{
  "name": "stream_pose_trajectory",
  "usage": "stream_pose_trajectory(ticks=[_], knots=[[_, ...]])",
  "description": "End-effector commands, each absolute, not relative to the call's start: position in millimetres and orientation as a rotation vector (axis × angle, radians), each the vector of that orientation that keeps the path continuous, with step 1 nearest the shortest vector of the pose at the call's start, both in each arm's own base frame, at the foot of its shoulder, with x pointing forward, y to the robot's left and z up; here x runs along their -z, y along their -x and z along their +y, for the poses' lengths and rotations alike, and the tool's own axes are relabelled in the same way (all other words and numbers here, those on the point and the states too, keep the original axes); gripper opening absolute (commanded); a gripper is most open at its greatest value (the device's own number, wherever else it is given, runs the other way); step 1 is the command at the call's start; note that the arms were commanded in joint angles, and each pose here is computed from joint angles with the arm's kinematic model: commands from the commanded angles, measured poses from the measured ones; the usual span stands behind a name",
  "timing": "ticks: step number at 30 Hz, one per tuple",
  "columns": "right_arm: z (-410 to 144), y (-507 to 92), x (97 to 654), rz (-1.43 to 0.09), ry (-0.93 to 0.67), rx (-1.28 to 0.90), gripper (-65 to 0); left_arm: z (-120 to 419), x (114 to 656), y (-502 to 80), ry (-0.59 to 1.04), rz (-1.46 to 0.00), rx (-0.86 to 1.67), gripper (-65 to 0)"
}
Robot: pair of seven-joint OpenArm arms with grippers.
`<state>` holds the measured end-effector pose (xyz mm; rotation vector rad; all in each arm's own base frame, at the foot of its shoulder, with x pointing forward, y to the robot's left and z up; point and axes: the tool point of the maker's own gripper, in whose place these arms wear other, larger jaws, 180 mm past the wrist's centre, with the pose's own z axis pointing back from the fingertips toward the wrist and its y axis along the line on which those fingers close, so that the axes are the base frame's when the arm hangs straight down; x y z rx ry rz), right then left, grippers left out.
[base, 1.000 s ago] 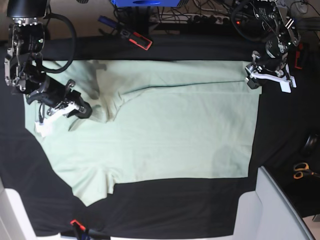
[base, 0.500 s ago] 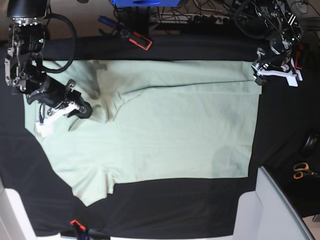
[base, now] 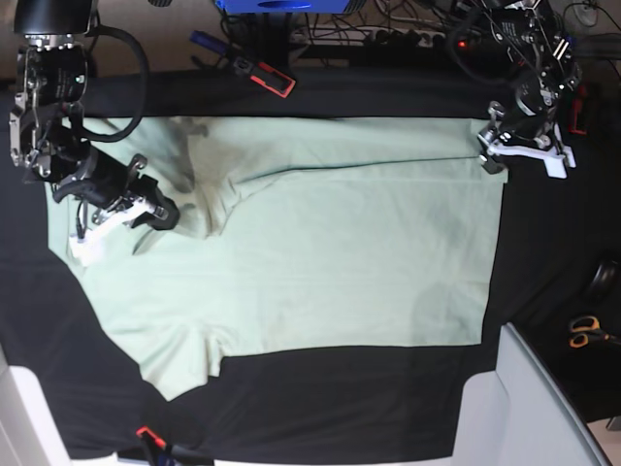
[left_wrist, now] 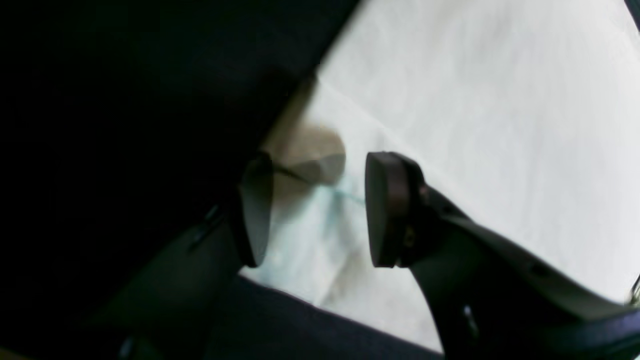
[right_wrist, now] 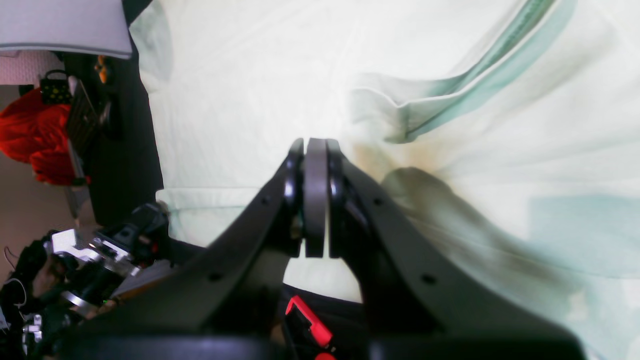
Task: Fold the T-shirt properly
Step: 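Grasp the folded edge with both grippers and tug it toward the arms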
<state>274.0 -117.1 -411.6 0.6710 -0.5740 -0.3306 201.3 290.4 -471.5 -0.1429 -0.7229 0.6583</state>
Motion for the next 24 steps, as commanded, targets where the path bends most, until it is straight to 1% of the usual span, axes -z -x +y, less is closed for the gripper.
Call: stream_pose_trajectory(ticks=[1, 9, 10, 13, 16, 20, 24], knots=[[-120, -281, 402, -0.612, -0.682, 0.323, -65.0, 296, 461, -210, 0.141, -0.767, -0.646, -35.8], [-121, -282, 402, -0.613, -0.681, 0.324, -65.0, 295, 461, -212, 0.144, -0.77, -0.642, -36.3], [-121, -282, 402, -0.613, -0.681, 0.324, -65.0, 295, 459, -215, 0.145, -0.776, -0.641, -38.5], [-120, -282, 402, -0.614, -0.682, 0.323, -65.0, 295, 458, -219, 0.146, -0.782, -0.638, -48.7], [-121, -282, 402, -0.615, -0.681, 0.324, -65.0, 294, 455, -225, 0.152, -0.792, -0.638, -55.4], [-121, -282, 403, -0.611, -0.681, 0.326, -65.0, 292, 462, -226, 0.163, -0.775, -0.652, -56.4], [-123, -276, 417, -0.572, -0.676, 0.353, -65.0, 290, 471, -223, 0.173, -0.751, -0.667, -57.4]])
